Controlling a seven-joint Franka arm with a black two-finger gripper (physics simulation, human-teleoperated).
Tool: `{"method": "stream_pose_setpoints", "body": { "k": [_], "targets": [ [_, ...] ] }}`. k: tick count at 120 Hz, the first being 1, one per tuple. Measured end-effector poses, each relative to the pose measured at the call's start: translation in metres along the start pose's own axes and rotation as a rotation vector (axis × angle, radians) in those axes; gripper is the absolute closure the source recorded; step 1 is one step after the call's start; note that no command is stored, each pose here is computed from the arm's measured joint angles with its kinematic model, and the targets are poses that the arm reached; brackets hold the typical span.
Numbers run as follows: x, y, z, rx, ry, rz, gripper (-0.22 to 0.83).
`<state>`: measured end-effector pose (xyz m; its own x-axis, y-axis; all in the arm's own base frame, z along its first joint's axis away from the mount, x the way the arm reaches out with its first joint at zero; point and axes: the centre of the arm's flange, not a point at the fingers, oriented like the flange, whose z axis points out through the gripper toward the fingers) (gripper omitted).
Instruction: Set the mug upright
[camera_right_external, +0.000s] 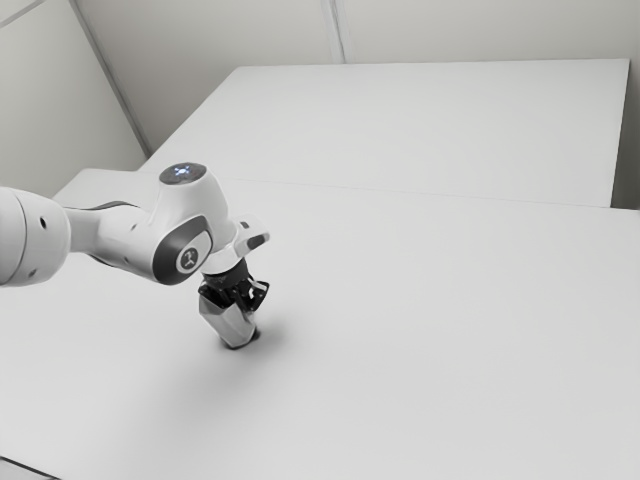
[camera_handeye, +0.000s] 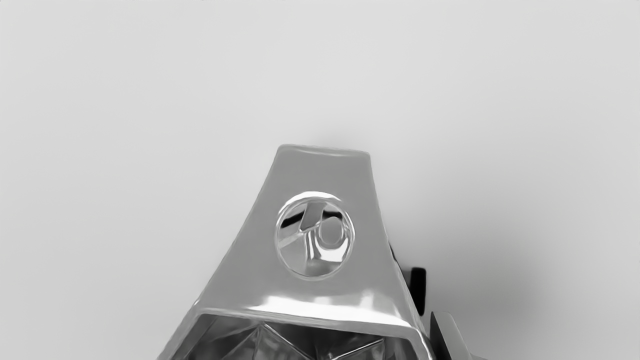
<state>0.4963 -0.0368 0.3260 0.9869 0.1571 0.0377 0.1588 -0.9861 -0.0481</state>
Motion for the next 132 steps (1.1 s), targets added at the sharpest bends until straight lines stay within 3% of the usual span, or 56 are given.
{"method": "stream_pose_setpoints", "body": {
  "k": [30, 52, 100, 132],
  "targets": [
    [0.001, 0.001, -0.004, -0.015, 0.013, -0.012, 0.50],
    [0.002, 0.002, -0.014, -0.021, 0.035, -0.010, 0.36],
    [0.001, 0.009, -0.056, -0.034, 0.101, 0.010, 0.27],
    [0.017, 0.014, -0.109, -0.034, 0.093, 0.011, 0.20]
  ]
}}
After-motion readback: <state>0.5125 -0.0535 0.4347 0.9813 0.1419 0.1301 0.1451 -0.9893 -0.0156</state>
